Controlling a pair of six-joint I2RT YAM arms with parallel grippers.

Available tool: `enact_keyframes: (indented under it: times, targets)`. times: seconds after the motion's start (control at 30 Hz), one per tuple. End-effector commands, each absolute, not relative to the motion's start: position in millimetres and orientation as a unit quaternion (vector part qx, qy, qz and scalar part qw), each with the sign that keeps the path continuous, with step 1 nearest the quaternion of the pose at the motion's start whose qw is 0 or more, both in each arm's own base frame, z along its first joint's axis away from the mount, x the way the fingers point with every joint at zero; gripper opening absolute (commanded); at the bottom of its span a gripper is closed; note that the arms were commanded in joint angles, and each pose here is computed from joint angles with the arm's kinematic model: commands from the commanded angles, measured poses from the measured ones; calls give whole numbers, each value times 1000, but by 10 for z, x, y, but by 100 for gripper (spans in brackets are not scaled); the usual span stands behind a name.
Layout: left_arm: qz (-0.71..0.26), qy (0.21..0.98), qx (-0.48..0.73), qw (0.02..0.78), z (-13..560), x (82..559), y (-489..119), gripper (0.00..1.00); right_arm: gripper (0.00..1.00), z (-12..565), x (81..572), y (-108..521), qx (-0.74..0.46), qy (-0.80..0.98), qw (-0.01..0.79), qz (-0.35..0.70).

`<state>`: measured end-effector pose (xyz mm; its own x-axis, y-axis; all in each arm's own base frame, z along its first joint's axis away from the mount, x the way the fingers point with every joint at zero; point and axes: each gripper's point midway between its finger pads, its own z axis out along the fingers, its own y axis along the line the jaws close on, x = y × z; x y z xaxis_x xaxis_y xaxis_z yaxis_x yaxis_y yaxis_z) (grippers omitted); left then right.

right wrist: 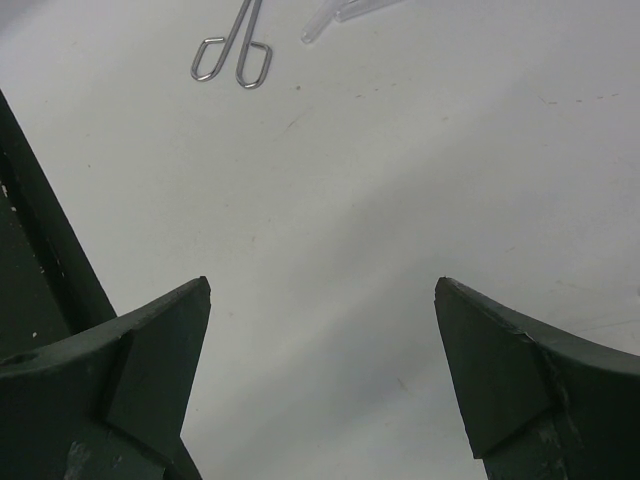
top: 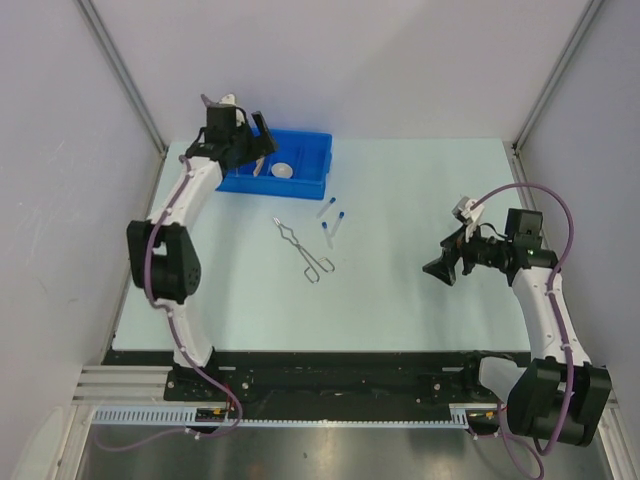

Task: Organize the chemistry lab equipment

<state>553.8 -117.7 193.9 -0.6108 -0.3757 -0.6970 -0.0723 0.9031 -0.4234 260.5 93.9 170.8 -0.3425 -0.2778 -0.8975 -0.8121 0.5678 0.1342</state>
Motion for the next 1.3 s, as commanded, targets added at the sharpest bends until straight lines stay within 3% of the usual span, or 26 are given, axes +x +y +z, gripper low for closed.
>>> enact_keyframes:
  times: [0.0,0.23,0.27,0.33,0.37,0.4,0.47,0.7,0.83,1.27]
  targets:
    - [-186,810,-93,548,2949,5195,-986,96,100,1853,2604,958,-370,748,468,292]
    - [-227,783,-100,570,2933,4450,-718,100,100,1850,2483,1237,-441,747,418,271]
    - [-243,796,-104,544,2622,4305,-735,100,100,1830,2470,1265,-446,749,410,269]
    - [-296,769,-101,557,2708,4101,-735,100,100,1861,2421,1372,-462,743,398,276]
    - [-309,781,-109,532,2366,3953,-758,100,100,1833,2376,1472,-475,738,385,286]
    - [-322,761,-104,554,2459,3886,-742,100,100,1848,2372,1519,-480,735,381,290]
    - [-355,768,-97,525,2153,3682,-871,100,100,1825,2367,1622,-486,733,368,303]
    - [-403,777,-116,469,1629,3431,-1024,97,100,1651,2373,2162,-522,726,309,322]
    - [-385,790,-125,460,1518,3311,-983,97,97,1458,2425,2562,-521,753,261,306]
    - [-349,818,-211,407,1196,2803,-870,100,48,1017,2971,3519,-508,801,225,223]
